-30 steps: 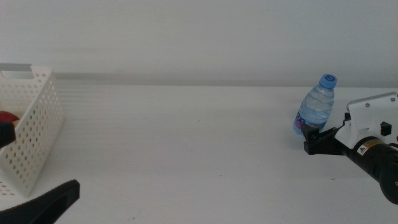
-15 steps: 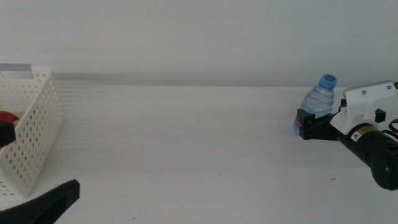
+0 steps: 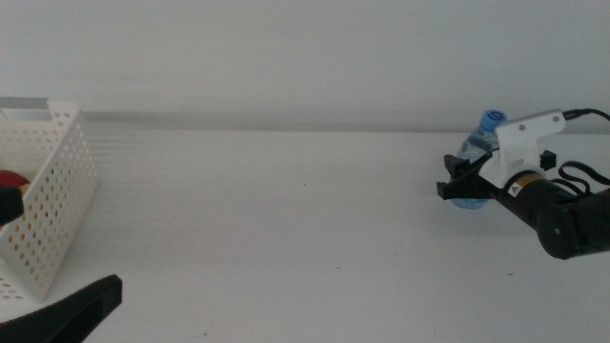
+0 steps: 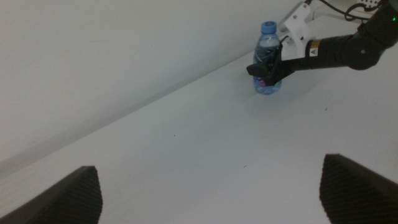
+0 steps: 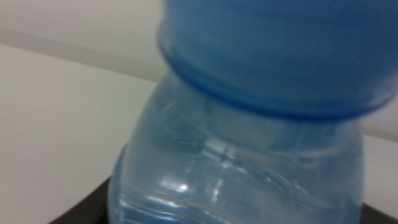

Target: Use arms to grab the bottles and put them into the dustbin to the left of the table.

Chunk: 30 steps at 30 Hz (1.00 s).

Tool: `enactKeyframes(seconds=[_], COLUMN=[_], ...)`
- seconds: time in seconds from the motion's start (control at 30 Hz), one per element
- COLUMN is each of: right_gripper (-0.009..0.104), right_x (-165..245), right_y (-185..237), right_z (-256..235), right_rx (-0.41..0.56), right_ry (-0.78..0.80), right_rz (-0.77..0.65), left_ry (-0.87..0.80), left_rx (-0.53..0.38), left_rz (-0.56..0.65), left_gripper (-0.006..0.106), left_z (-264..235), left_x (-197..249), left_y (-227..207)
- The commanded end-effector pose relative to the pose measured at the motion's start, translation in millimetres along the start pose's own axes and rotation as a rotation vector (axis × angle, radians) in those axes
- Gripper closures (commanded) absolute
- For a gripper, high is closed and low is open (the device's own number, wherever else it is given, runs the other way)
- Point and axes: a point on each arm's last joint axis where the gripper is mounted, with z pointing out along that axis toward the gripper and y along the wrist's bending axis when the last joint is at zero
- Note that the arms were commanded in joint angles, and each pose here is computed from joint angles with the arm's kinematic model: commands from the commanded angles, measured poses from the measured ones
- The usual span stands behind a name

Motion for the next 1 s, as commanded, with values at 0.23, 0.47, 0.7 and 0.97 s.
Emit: enactKeyframes(seconds=[0.23,0.47,0.7,0.97], right_gripper=[0.096,0.097,0.097,0.084], right_x=[-109,-129,-109,-89], right_y=[87,205,265,277], right_z=[7,49,62,64], right_rx=[-0.235,-0.438,-0.525,-0.542], right_ry=[-0.139,-0.207,-0.179,-0.114], right_rz=[-0.052,-0.01,-0.052,-0.078], left_ry=[-0.016,-0.016,-0.016,-0.016], left_rx=[0.009,0.009,0.009,0.009], left_rz=[-0.002,-0.004,-0.004,-0.004], left_gripper=[0.007,0.007,0.007,0.007], left_z=[0,0,0,0], left_x=[0,0,0,0], left_y=[-1,-1,-1,-1])
